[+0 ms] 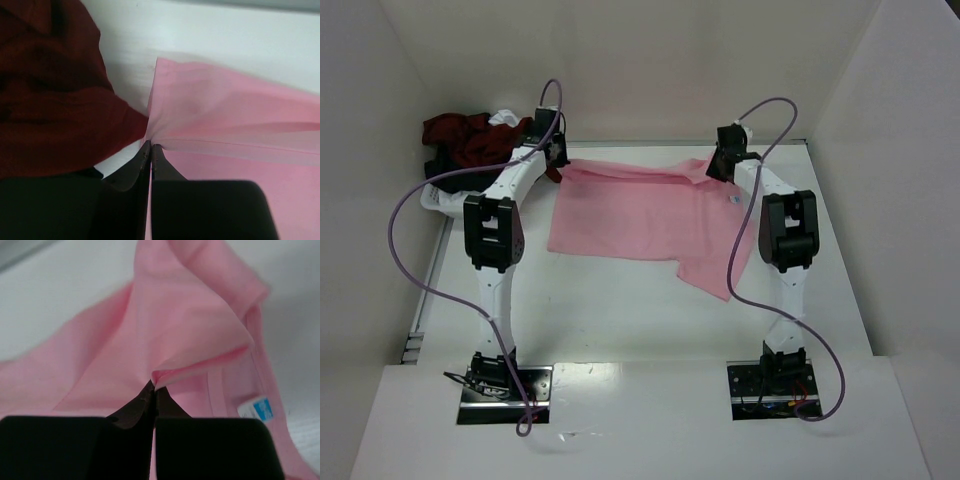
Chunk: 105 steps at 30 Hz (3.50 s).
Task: Fold and stack the t-shirts
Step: Fold the flattened tshirt in 1/3 of the way
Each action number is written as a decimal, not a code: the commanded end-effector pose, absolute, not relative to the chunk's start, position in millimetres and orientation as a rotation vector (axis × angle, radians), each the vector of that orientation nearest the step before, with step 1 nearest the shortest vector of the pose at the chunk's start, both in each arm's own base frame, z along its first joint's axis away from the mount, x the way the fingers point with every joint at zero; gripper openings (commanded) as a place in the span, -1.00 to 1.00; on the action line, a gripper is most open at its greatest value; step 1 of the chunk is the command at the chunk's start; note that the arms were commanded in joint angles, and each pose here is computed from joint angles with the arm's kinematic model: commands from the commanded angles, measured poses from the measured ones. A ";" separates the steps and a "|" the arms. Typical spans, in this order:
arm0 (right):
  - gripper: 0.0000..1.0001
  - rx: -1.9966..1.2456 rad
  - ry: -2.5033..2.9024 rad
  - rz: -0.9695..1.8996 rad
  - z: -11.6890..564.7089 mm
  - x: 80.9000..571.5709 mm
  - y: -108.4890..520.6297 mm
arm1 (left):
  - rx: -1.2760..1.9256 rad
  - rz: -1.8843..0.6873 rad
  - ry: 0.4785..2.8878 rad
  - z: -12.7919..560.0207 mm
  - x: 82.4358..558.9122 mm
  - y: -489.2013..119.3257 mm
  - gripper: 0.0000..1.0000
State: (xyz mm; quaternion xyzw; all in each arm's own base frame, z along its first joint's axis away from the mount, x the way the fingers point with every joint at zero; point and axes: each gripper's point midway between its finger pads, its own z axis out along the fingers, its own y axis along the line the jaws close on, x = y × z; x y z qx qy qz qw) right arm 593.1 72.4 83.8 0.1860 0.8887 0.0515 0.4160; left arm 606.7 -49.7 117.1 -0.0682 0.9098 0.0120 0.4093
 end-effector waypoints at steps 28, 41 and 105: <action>0.69 0.546 2.190 0.279 141.4 478.7 70.6 | 0.016 -0.010 2.343 145.6 535.9 -50.5 0.73; 0.48 0.449 2.108 0.156 146.2 577.3 51.1 | -0.042 -0.199 2.253 137.8 588.8 -80.1 0.57; -1.00 0.318 2.359 -0.019 45.3 600.5 33.1 | -0.169 -0.333 2.481 21.9 607.2 -66.7 -0.56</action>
